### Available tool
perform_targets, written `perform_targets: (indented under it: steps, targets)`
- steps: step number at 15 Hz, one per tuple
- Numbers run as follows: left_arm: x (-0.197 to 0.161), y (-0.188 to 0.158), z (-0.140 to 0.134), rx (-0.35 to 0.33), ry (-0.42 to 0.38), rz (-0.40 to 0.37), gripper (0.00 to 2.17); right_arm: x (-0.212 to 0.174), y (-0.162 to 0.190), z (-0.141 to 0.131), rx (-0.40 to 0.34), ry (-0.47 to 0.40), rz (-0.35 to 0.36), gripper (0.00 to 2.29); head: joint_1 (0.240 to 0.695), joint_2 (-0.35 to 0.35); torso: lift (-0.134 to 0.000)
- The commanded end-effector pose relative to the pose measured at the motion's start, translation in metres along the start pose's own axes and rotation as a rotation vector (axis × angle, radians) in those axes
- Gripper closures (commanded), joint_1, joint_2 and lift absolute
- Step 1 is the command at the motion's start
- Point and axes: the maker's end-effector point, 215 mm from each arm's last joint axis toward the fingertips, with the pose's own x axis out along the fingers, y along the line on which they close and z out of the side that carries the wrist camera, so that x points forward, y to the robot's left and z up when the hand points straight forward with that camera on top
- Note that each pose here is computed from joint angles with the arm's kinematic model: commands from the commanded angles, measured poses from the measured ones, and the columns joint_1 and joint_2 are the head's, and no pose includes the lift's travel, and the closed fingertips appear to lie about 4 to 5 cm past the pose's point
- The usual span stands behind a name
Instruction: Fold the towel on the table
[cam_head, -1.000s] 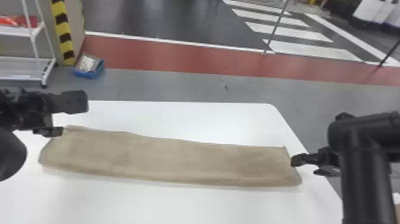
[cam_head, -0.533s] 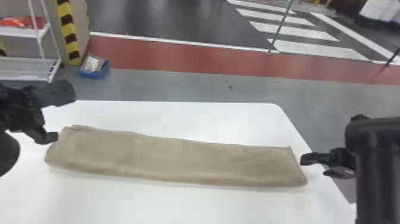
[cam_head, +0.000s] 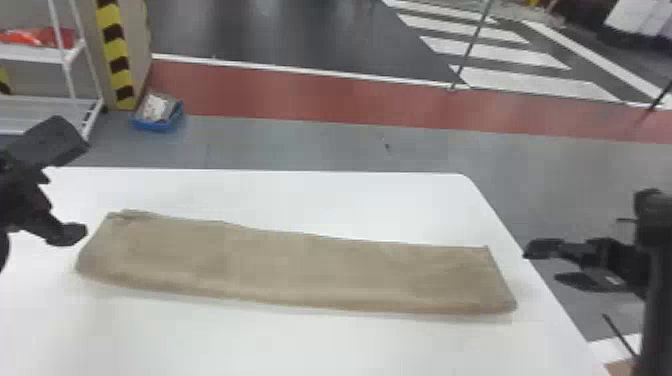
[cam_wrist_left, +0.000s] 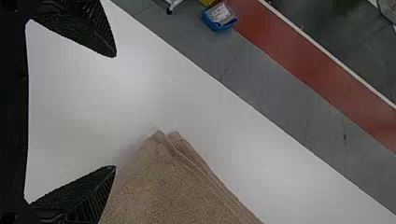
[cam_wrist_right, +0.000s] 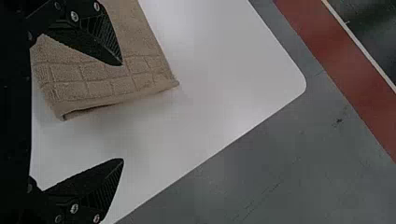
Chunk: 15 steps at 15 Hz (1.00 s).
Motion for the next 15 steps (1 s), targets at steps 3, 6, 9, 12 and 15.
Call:
perform_targets:
  steps: [3,6,9,12,15]
  targets:
    - [-0.006,-0.003,-0.009,-0.049,-0.001,0.015,0.02,0.004,0.004,0.001,0.001,0.007,0.054,0.16,0.695,-0.273,-0.124]
    - [-0.011,-0.008,-0.024,-0.091,0.02,0.02,0.02,0.006,0.009,-0.005,0.003,0.023,0.064,0.16,0.695,-0.266,-0.124]
    - [-0.017,-0.011,-0.038,-0.129,0.042,0.023,0.03,0.005,0.006,-0.009,0.005,0.027,0.058,0.16,0.695,-0.253,-0.124]
    - [-0.023,-0.015,-0.043,-0.128,0.036,0.032,0.04,0.002,0.003,-0.011,-0.004,0.025,0.053,0.16,0.695,-0.249,-0.124]
    - [-0.025,-0.017,-0.046,-0.126,0.037,0.036,0.04,0.0,0.002,-0.011,-0.012,0.021,0.049,0.16,0.695,-0.251,-0.124]
